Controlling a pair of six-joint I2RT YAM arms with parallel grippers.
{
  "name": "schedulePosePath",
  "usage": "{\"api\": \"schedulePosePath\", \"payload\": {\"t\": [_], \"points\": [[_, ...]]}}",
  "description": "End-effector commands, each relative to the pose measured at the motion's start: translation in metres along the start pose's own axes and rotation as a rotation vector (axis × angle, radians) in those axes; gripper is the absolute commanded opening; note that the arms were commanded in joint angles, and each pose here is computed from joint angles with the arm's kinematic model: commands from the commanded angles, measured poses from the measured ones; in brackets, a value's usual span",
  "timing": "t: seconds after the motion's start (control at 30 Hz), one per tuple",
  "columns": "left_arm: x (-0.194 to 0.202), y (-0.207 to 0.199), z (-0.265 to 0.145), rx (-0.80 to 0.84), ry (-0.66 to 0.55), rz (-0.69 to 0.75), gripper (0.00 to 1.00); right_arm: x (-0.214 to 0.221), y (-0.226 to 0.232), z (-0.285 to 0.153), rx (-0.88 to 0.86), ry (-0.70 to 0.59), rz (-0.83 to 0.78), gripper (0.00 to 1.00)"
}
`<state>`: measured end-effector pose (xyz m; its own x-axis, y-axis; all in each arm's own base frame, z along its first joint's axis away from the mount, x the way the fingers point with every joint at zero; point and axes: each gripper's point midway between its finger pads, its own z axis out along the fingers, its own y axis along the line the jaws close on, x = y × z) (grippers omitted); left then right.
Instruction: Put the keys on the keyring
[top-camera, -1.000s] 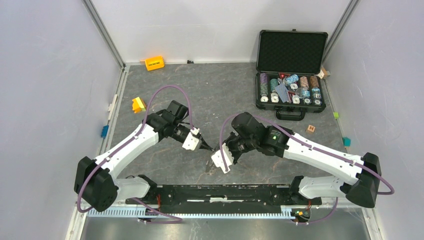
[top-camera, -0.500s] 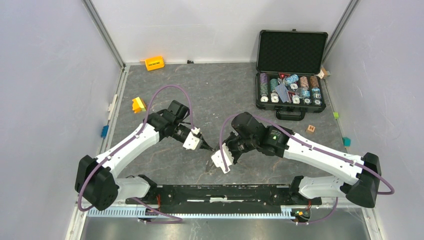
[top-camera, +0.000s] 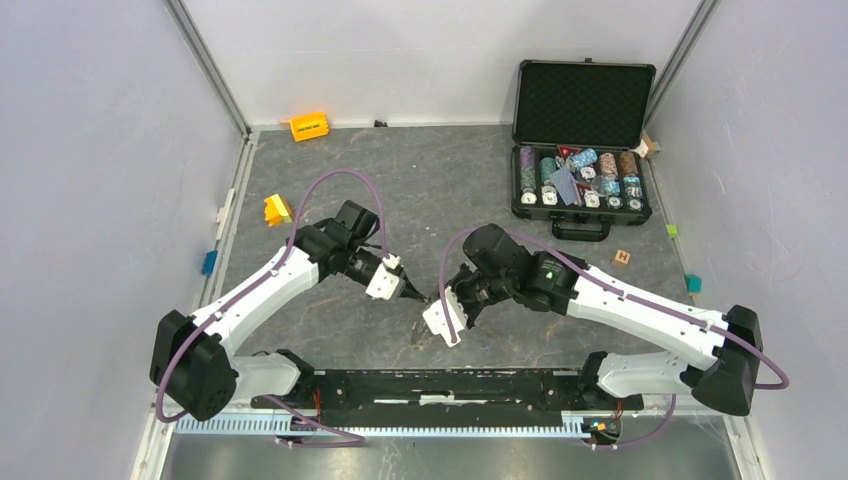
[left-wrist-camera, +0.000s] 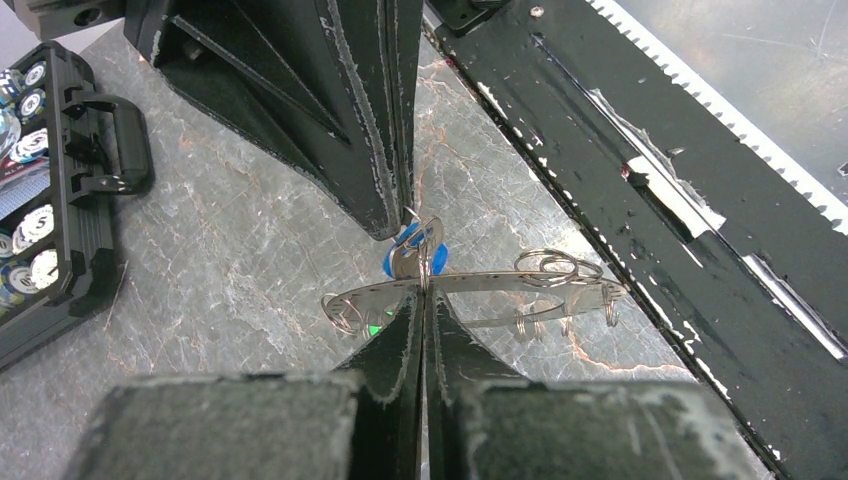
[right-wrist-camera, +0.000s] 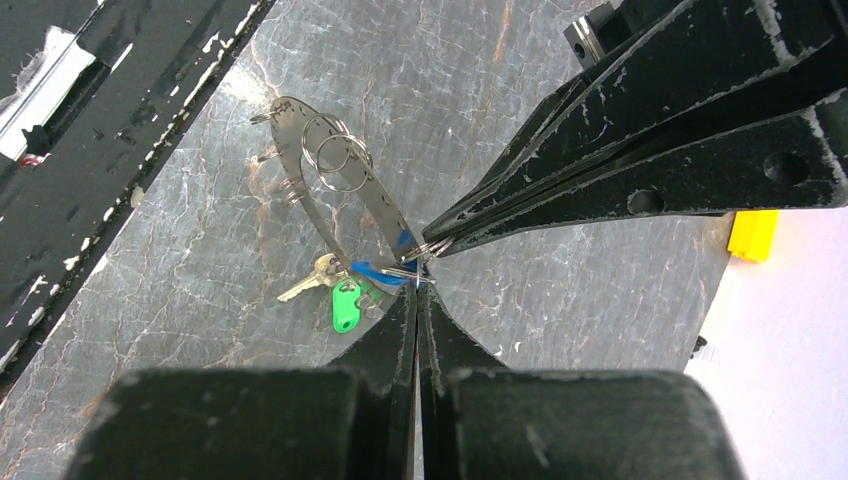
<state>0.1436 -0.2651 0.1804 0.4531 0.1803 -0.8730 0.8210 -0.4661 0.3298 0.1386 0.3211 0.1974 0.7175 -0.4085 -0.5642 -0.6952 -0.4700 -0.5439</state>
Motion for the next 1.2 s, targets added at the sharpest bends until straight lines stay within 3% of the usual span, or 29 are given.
{"api": "schedulePosePath", "payload": {"t": [0.0,0.57,1.17], "points": [[-0.017,0.011,-0.002,-0.01,-0.038,0.041,0.02,-0.023,-0.015,-0.008,0.042,-0.069,-0.038,0.0],[-0.015,0.011,-0.003,-0.014,-0.02,0.049,0.02,-0.026,-0.028,-0.001,0.072,-0.083,0.041,0.0],[-0.029,-0.004,-0.003,-0.011,-0.069,0.161,0.02,-0.004,-0.032,0.014,0.105,-0.015,0.066,0.0]]}}
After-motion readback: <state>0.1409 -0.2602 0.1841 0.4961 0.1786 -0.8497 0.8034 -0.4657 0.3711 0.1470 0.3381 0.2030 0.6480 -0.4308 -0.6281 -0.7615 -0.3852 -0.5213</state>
